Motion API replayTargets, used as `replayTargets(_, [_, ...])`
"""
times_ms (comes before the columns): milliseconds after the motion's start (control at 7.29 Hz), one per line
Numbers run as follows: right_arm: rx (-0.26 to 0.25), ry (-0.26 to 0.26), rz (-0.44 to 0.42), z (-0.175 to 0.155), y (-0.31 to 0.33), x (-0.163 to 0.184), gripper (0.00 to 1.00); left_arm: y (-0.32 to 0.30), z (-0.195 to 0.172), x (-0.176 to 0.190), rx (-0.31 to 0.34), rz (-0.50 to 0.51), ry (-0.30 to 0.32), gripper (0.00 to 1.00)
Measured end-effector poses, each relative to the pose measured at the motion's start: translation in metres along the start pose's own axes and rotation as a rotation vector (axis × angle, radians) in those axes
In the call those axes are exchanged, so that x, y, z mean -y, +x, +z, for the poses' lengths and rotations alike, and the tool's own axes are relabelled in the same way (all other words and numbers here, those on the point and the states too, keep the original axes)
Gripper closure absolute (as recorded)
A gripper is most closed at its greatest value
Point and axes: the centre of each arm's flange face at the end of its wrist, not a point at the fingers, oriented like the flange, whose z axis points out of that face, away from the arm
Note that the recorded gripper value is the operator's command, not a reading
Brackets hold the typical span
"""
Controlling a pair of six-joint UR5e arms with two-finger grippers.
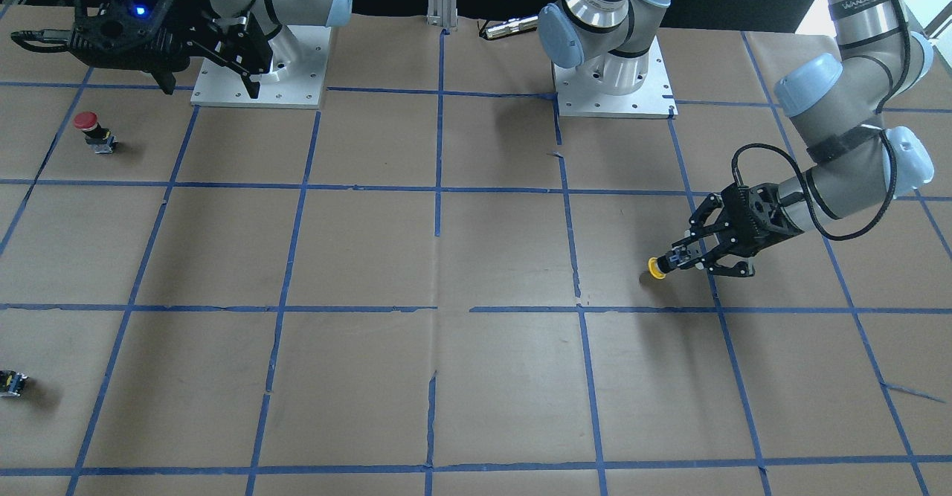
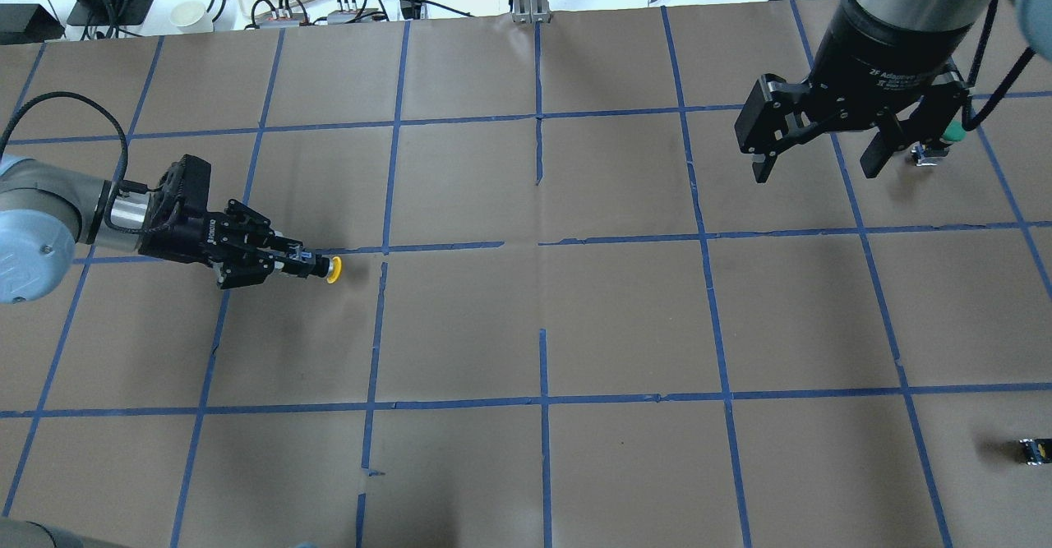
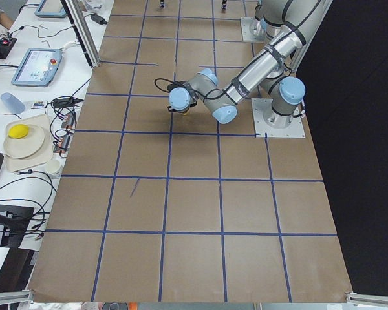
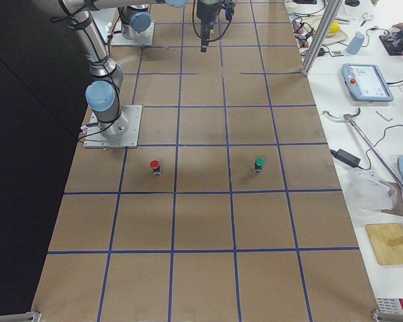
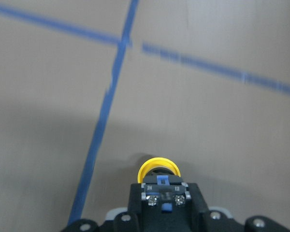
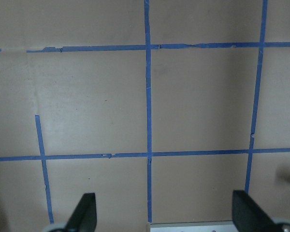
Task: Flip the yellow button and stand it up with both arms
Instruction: 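Lift the yellow button with the left gripper and extend it toward the right gripper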
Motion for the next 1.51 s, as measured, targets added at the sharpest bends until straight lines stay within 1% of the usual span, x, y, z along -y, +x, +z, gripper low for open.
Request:
replayTargets(137, [0.002, -0.001, 0.002, 0.000, 0.000, 0.000, 0.00, 0.012, 0.025, 0.000, -0.024, -0.080, 0.163, 0.89])
replayTargets(274, [0.004, -0.002, 0.003, -0.001, 0.001, 0.000, 0.00, 0.028, 0.054, 0.001, -0.051, -0.164, 0.307, 0.89])
replayTargets(411, [0.017, -0.002, 0.004, -0.002, 0.000, -0.001, 0.00, 0.046, 0.083, 0.004, -0.077, -0.247, 0.426, 0.89])
replayTargets(548, [0.055, -0.003, 0.010, -0.002, -0.003, 0.000, 0.00, 0.063, 0.112, 0.012, -0.102, -0.323, 0.524, 0.89])
replayTargets(685, [0.110, -0.007, 0.022, -0.003, -0.005, 0.000, 0.00, 0.079, 0.141, 0.031, -0.130, -0.377, 0.615, 0.89])
replayTargets(823, [0.169, -0.018, 0.039, -0.003, -0.004, 0.001, 0.00, 0.095, 0.171, 0.058, -0.166, -0.418, 0.704, 0.90])
replayTargets(1097, [0.325, -0.035, 0.080, -0.006, -0.003, 0.003, 0.00, 0.131, 0.218, 0.112, -0.257, -0.502, 0.866, 0.91])
replayTargets(1234, [0.424, -0.033, 0.105, -0.009, -0.002, 0.006, 0.00, 0.146, 0.231, 0.133, -0.300, -0.522, 0.917, 0.91])
replayTargets(1371, [0.514, -0.029, 0.136, -0.012, 0.004, 0.010, 0.00, 0.157, 0.242, 0.153, -0.340, -0.519, 0.949, 0.91])
replayTargets(1508, [0.588, -0.031, 0.174, -0.013, 0.014, 0.015, 0.00, 0.167, 0.251, 0.178, -0.391, -0.506, 0.968, 0.91])
